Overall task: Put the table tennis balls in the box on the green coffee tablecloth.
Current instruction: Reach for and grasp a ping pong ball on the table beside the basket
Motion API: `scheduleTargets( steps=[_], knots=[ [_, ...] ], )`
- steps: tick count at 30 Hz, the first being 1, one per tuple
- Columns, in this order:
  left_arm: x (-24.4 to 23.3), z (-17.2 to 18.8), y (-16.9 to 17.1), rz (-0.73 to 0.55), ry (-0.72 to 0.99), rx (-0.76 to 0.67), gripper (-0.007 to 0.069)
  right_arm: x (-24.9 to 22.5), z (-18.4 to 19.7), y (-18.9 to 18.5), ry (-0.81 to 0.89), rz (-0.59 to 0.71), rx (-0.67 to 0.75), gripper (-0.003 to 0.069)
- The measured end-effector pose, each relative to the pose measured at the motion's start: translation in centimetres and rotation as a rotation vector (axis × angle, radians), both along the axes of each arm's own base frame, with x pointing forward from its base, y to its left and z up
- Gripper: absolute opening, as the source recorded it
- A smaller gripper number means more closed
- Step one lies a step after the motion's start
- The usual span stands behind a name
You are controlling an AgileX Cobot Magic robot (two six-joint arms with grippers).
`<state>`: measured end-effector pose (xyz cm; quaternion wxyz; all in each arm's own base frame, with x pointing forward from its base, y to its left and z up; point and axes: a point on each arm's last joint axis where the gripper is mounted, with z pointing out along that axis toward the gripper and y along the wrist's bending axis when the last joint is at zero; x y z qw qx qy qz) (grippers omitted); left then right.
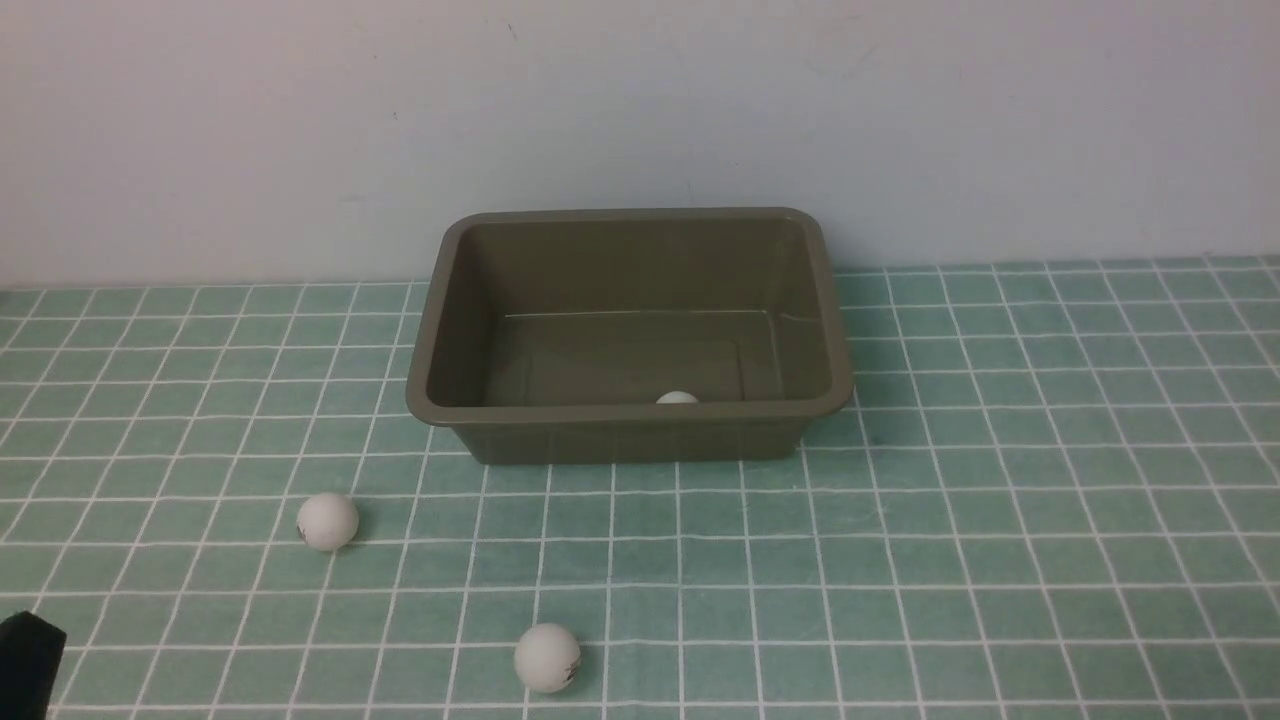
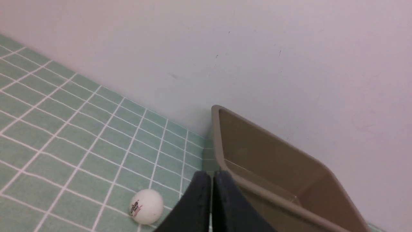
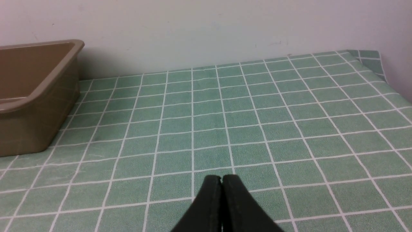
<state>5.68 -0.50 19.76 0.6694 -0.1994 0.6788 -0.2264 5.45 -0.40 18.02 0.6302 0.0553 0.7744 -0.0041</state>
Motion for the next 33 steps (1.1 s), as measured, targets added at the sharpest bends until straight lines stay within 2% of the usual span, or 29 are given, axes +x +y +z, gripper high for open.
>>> scheduleTargets(
  steps=[7, 10, 14, 17, 20, 21, 22, 23, 24, 25, 26, 28, 33],
  knots=[
    [0.0, 0.3, 0.3, 0.027, -0.033, -0.071, -0.0004, 0.0, 0.0, 0.0, 0.0, 0.0, 0.0, -0.0017],
    [0.0, 0.6, 0.6, 0.063, -0.062, -0.158, -0.0004, 0.0, 0.0, 0.0, 0.0, 0.0, 0.0, -0.0017],
    [-0.3, 1.9, 1.4, 0.13, -0.146, -0.342, -0.0004, 0.0, 0.0, 0.0, 0.0, 0.0, 0.0, -0.0017],
    [-0.6, 3.5, 1.7, 0.16, -0.212, -0.343, -0.0004, 0.0, 0.0, 0.0, 0.0, 0.0, 0.0, -0.0017],
    [-1.6, 7.1, 1.5, 0.154, -0.308, -0.128, -0.0004, 0.0, 0.0, 0.0, 0.0, 0.0, 0.0, -0.0017],
    [-1.6, 7.3, 1.5, 0.15, -0.313, -0.119, -0.0004, 0.0, 0.0, 0.0, 0.0, 0.0, 0.0, -0.0017],
    [-2.3, 9.2, 0.8, 0.11, -0.34, 0.046, -0.0004, 0.0, 0.0, 0.0, 0.0, 0.0, 0.0, -0.0017],
    [-2.7, 10.2, 0.4, 0.077, -0.349, 0.129, -0.0004, 0.0, 0.0, 0.0, 0.0, 0.0, 0.0, -0.0017],
    [-2.8, 10.3, 0.3, 0.068, -0.349, 0.136, -0.0004, 0.0, 0.0, 0.0, 0.0, 0.0, 0.0, -0.0017],
    [-3.3, 12.0, -0.4, 0.012, -0.348, 0.267, -0.0004, 0.0, 0.0, 0.0, 0.0, 0.0, 0.001, -0.0017],
    [-3.2, 11.9, -0.5, 0.002, -0.337, 0.276, -0.0004, 0.0, 0.0, 0.0, 0.0, 0.0, 0.001, -0.0017],
    [-3.1, 13.4, -1.2, -0.069, -0.296, 0.392, -0.0004, 0.0, 0.0, 0.0, 0.0, 0.0, 0.001, -0.0017],
    [-0.1, 15.4, -2.3, -0.257, -0.073, 0.559, -0.0004, 0.0, 0.0, 0.0, 0.0, 0.0, 0.001, -0.0017]
  ],
)
